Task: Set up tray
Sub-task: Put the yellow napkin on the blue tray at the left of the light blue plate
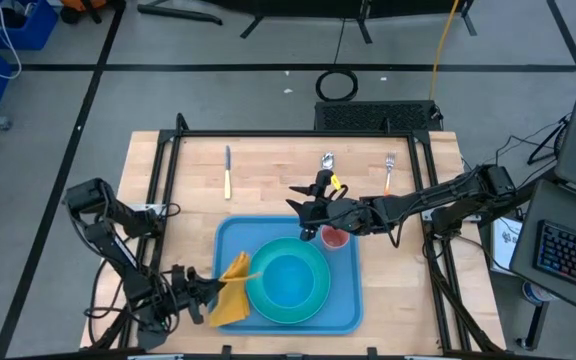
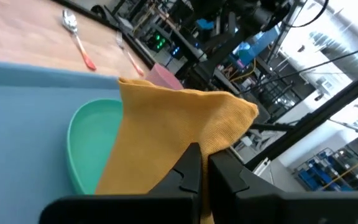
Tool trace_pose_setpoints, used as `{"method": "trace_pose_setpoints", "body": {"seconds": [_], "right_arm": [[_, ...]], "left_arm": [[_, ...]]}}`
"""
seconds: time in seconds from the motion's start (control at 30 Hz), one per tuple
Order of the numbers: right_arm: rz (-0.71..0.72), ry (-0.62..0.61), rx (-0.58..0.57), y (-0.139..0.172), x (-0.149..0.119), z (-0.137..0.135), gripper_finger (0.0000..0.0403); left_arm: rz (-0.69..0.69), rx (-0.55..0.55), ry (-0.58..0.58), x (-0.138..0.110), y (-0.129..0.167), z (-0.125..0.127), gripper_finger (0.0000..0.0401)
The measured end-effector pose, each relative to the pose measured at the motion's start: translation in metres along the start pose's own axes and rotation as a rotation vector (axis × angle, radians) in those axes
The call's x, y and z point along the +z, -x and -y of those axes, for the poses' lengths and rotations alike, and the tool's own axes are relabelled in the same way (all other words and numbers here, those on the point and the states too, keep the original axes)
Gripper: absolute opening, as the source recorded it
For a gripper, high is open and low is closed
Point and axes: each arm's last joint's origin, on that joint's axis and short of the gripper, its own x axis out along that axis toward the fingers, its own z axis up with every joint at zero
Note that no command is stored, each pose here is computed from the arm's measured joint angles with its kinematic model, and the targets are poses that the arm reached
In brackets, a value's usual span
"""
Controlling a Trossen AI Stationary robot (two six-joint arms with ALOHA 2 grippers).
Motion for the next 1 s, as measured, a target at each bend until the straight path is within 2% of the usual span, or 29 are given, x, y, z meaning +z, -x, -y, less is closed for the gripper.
{"method": "trace_pose_setpoints", "body": {"seconds": [0.17,0.27,0.43,0.63,0.87,1.0], "right_arm": [[0.000,0.000,0.000,0.000,0.000,0.000,0.0150],[0.000,0.000,0.000,0.000,0.000,0.000,0.0150],[0.000,-0.001,0.001,0.000,0.000,0.000,0.0150],[0.001,-0.001,0.002,0.000,0.000,0.000,0.0150],[0.003,-0.002,0.002,0.000,0.000,0.000,0.0150],[0.004,-0.003,0.002,0.000,0.000,0.000,0.0150]], "left_arm": [[-0.053,0.017,-0.027,-0.001,-0.008,-0.002,0.0014],[-0.054,0.024,-0.057,0.000,-0.010,-0.004,0.0005],[-0.054,0.034,-0.106,0.000,-0.010,-0.008,0.0017],[-0.074,0.047,-0.145,-0.001,-0.010,-0.013,0.0006],[-0.124,0.079,-0.173,-0.001,-0.016,-0.019,0.0044],[-0.174,0.105,-0.193,-0.001,-0.022,-0.022,0.0053]]}}
